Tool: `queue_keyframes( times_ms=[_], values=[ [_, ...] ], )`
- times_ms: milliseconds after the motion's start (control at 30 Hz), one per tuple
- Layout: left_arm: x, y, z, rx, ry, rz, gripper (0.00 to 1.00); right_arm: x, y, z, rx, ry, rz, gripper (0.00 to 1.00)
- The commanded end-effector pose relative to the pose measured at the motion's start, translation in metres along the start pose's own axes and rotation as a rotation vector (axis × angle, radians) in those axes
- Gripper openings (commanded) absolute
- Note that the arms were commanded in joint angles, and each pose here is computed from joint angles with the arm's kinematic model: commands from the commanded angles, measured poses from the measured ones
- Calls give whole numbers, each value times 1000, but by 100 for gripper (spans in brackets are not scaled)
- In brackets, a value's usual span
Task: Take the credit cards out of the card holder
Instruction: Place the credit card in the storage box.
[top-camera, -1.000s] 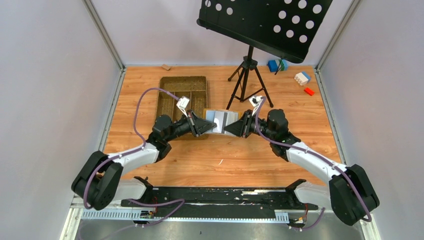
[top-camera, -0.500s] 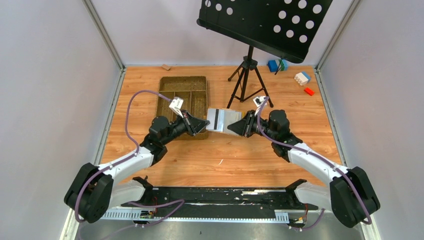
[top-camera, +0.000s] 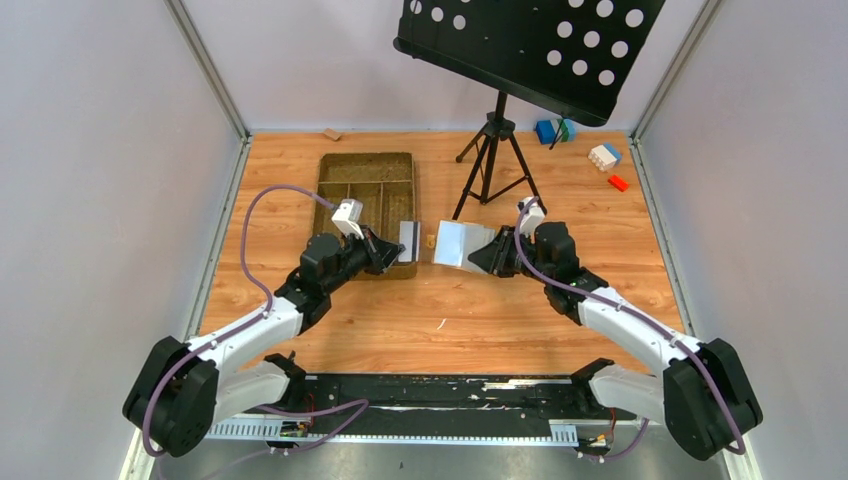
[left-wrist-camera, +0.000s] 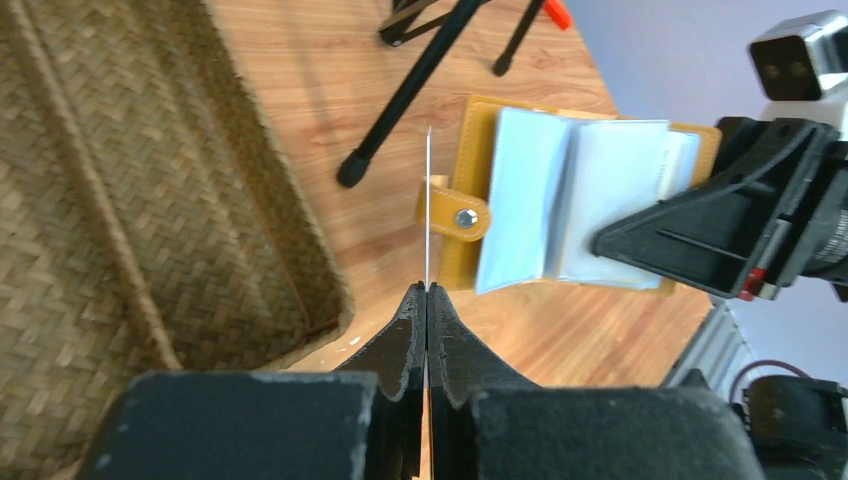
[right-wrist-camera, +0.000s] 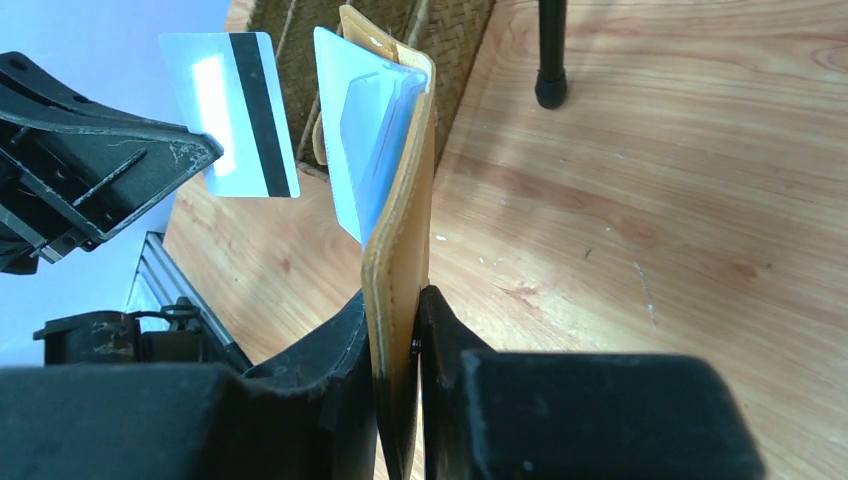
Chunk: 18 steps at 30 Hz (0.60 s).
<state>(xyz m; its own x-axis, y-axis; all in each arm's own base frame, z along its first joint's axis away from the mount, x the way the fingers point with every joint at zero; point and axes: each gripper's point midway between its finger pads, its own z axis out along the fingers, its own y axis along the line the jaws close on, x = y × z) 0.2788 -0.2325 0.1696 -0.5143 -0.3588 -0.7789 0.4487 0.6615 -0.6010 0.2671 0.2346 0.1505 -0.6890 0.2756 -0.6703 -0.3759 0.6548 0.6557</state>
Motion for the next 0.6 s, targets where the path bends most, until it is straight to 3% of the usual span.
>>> queue_keyframes(
  times_ms=[0,367,567],
  values=[
    [-23,10,-2,-83,-67,68,0,-36,11,-8,13,-114,-54,0],
    [-30,38,-6,-248,-83,111,0,-43,9,-15,43,-155,-81,0],
    [-33,30,-3,-206,-90,121,0,-44,8,-15,46,-158,-90,0]
  ],
)
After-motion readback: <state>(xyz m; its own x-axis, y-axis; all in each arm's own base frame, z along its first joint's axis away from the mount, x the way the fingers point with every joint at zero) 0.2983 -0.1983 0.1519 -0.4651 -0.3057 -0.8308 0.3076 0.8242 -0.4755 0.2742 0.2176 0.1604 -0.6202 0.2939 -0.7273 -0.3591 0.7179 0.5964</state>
